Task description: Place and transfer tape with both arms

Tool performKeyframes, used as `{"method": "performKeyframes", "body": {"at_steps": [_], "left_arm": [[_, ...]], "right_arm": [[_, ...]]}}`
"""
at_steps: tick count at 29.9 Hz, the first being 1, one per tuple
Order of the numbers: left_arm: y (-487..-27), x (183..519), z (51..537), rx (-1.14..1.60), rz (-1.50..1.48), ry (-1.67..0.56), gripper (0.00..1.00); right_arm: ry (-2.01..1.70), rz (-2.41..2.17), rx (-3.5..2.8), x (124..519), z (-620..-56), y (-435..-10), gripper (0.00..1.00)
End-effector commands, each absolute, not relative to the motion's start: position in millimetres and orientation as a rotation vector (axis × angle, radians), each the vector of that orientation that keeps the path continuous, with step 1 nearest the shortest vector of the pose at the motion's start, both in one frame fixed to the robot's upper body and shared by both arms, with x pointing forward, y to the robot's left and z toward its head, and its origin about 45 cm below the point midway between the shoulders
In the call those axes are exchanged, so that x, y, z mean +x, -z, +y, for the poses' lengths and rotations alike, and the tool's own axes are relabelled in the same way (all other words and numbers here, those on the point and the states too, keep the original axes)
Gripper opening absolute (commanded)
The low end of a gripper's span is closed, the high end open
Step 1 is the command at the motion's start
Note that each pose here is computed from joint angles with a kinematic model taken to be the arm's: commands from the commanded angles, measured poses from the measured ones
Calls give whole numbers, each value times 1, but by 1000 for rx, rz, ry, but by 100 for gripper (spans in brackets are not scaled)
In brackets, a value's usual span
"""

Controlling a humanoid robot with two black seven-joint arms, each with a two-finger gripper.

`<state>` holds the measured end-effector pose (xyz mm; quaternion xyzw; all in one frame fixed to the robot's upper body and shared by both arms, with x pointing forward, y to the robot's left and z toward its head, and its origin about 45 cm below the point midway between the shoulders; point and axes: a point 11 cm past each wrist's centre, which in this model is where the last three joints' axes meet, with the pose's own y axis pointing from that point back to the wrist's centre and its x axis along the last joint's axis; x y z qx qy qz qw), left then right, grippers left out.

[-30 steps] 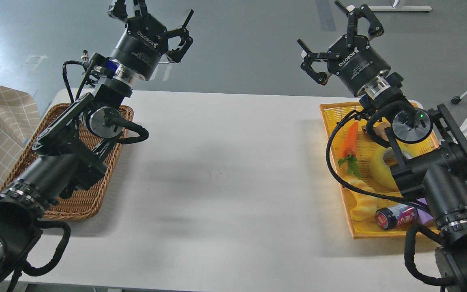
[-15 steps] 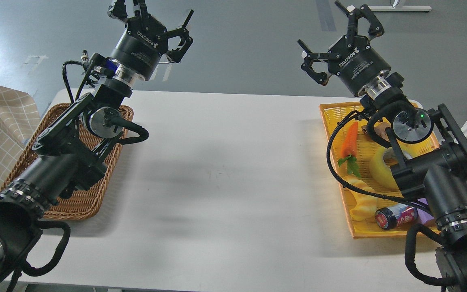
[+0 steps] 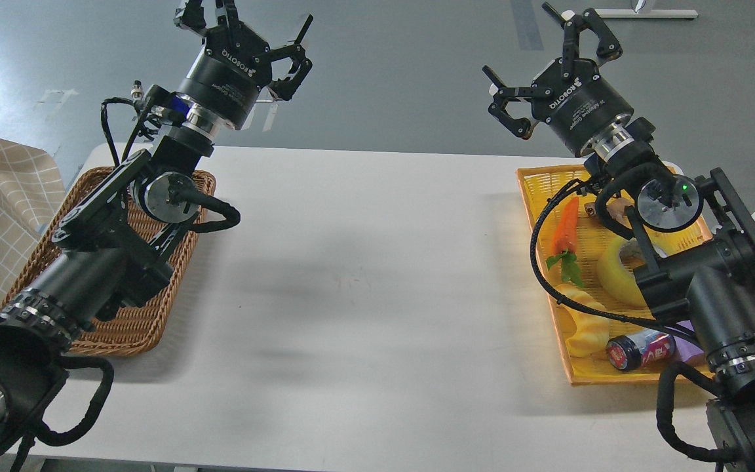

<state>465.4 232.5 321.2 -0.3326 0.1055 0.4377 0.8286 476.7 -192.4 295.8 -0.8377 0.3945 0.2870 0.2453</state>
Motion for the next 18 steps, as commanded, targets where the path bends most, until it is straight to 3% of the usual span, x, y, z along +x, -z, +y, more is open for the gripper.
{"method": "performKeyframes", "body": {"at_steps": [1,18], "left_arm": [[-321,465,233,-705,224,-931,98],[-322,465,234,-704,219,-929,98]], "right_arm": [[-750,1120,-2331,478,-200,-295,100],[-176,1349,-3346,470,-207,-260,100]]}}
